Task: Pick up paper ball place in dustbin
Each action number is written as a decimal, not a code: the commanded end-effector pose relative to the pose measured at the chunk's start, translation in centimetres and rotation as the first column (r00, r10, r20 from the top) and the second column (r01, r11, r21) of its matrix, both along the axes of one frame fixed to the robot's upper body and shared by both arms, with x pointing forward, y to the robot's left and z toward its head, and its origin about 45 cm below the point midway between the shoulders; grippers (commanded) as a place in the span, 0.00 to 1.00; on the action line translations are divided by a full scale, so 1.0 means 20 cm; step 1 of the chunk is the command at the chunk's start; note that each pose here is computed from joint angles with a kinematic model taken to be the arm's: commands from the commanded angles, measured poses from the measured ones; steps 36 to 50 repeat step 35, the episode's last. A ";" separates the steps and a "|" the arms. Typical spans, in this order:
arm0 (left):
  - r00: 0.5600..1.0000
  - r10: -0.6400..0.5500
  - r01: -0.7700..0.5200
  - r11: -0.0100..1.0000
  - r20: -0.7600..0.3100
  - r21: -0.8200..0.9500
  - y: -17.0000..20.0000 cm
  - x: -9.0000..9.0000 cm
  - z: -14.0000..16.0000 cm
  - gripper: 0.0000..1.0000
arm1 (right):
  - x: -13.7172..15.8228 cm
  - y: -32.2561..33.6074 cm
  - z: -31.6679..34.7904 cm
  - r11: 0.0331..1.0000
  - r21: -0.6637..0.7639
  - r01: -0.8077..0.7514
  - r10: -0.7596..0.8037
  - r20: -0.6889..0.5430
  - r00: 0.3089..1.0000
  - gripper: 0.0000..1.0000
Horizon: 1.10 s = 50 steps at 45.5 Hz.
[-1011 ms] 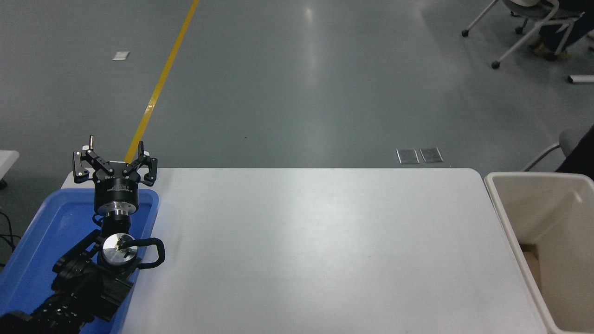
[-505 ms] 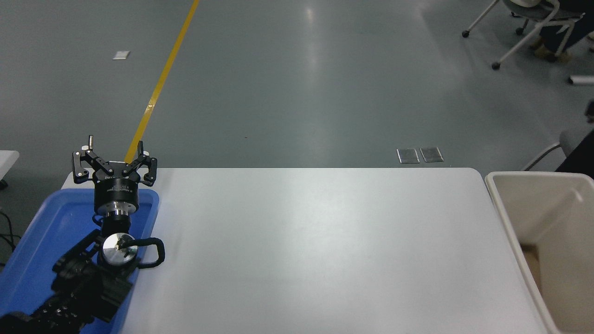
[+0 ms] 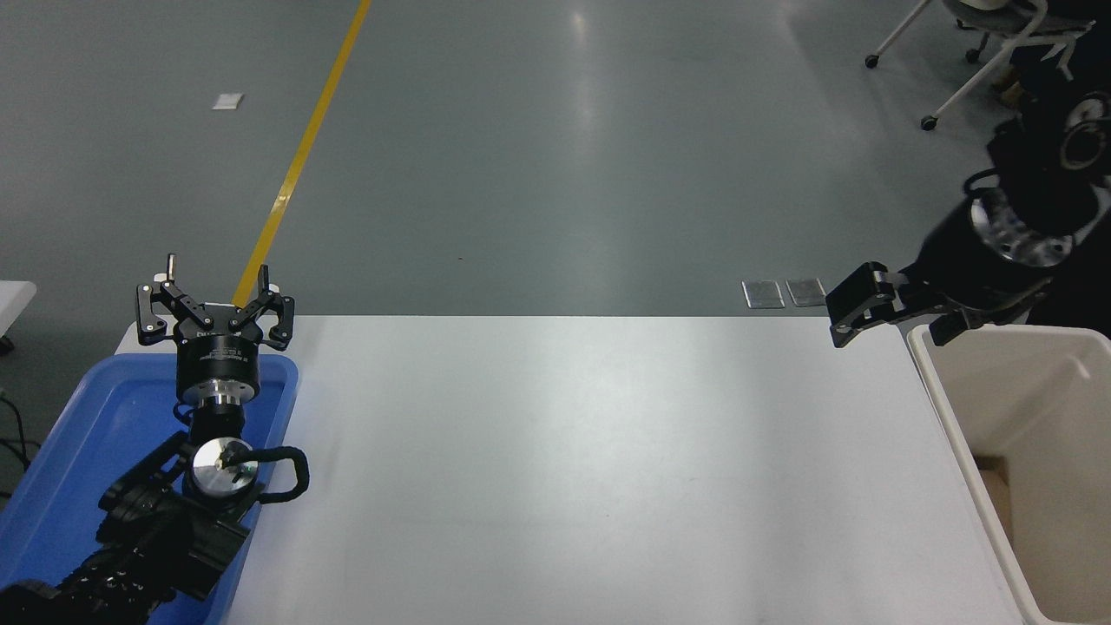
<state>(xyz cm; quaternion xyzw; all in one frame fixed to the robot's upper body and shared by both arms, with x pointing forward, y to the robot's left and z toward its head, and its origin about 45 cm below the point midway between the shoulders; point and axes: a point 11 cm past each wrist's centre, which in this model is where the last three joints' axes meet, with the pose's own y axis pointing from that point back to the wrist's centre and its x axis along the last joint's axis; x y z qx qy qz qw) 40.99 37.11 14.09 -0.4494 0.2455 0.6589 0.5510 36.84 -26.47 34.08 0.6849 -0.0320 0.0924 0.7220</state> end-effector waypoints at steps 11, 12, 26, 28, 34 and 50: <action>1.000 0.000 0.000 1.000 0.000 0.000 0.00 0.00 0.00 0.99 | 0.03 0.26 -0.05 1.000 -0.012 -0.004 0.003 -0.071 0.997 1.00; 1.000 0.000 0.000 1.000 0.000 0.000 0.00 0.00 0.00 0.99 | 0.01 0.27 -0.05 1.000 -0.005 0.001 -0.001 -0.091 0.996 1.00; 1.000 0.002 -0.002 1.000 -0.001 0.002 0.01 0.00 0.00 0.99 | -0.12 0.23 0.16 0.995 0.090 0.051 -0.044 -0.083 0.996 1.00; 1.000 0.002 -0.002 1.000 -0.001 0.002 0.01 0.00 0.00 0.99 | -0.14 0.23 0.18 0.994 0.094 0.050 -0.042 -0.084 0.996 1.00; 1.000 0.003 -0.003 1.000 -0.001 0.004 0.01 0.00 0.00 0.99 | -0.18 0.21 0.21 0.992 0.105 0.063 -0.054 -0.089 0.995 1.00; 1.000 0.003 -0.003 1.000 -0.001 0.004 0.01 0.00 0.00 0.99 | -0.18 0.20 0.21 0.993 0.104 0.065 -0.056 -0.086 0.995 1.00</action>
